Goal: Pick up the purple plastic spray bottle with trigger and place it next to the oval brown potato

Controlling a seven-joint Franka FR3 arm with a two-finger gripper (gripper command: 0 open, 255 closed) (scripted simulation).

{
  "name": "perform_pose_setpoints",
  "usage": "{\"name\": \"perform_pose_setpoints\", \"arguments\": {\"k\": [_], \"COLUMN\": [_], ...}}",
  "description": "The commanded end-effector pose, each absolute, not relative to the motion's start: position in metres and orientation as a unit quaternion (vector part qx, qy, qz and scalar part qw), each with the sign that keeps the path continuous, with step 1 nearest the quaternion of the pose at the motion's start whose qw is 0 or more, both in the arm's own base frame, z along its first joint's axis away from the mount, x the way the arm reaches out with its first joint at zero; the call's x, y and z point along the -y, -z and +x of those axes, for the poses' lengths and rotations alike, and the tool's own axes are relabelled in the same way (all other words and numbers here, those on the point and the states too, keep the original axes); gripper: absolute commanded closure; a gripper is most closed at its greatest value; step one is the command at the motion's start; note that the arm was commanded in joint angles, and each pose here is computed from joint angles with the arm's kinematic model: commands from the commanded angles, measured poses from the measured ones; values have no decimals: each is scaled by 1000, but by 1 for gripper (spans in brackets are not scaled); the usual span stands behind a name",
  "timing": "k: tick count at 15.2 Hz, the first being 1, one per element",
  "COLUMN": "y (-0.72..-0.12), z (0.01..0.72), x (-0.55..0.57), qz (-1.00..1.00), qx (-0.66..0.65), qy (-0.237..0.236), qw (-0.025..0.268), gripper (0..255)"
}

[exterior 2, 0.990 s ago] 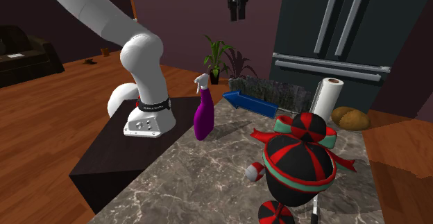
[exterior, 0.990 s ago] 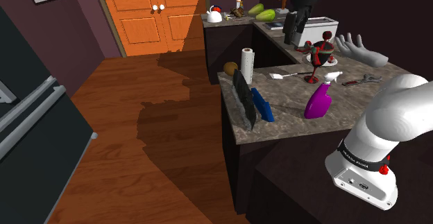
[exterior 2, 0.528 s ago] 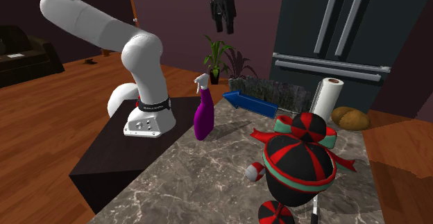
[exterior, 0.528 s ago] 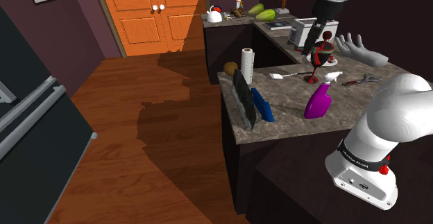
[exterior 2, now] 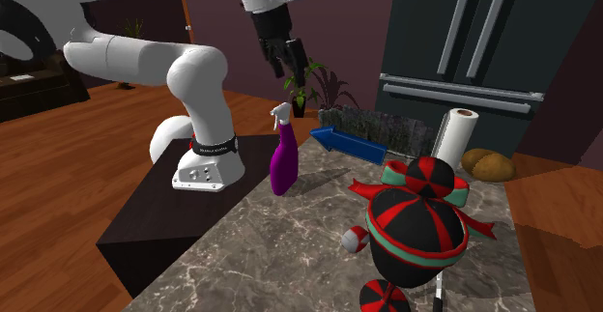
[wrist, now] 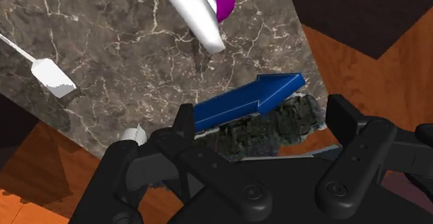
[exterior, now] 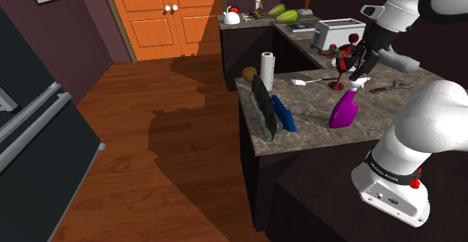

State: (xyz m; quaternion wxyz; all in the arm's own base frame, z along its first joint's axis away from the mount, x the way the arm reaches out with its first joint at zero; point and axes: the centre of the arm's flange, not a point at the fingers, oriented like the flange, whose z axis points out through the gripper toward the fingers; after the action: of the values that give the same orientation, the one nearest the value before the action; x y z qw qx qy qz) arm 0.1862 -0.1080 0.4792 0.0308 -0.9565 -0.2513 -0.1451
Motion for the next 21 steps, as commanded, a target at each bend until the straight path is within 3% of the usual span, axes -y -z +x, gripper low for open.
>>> {"name": "perform_pose_setpoints", "arguments": {"k": [1,12,21], "y": [-459,-330,-296], "z": [174,138,150], "x": [129,242,224], "qz": [-943,-851,-851], "qx": [288,448,448], "qy": [162,242,242], "qw": [45,126,126], "gripper": [0,0,0]}}
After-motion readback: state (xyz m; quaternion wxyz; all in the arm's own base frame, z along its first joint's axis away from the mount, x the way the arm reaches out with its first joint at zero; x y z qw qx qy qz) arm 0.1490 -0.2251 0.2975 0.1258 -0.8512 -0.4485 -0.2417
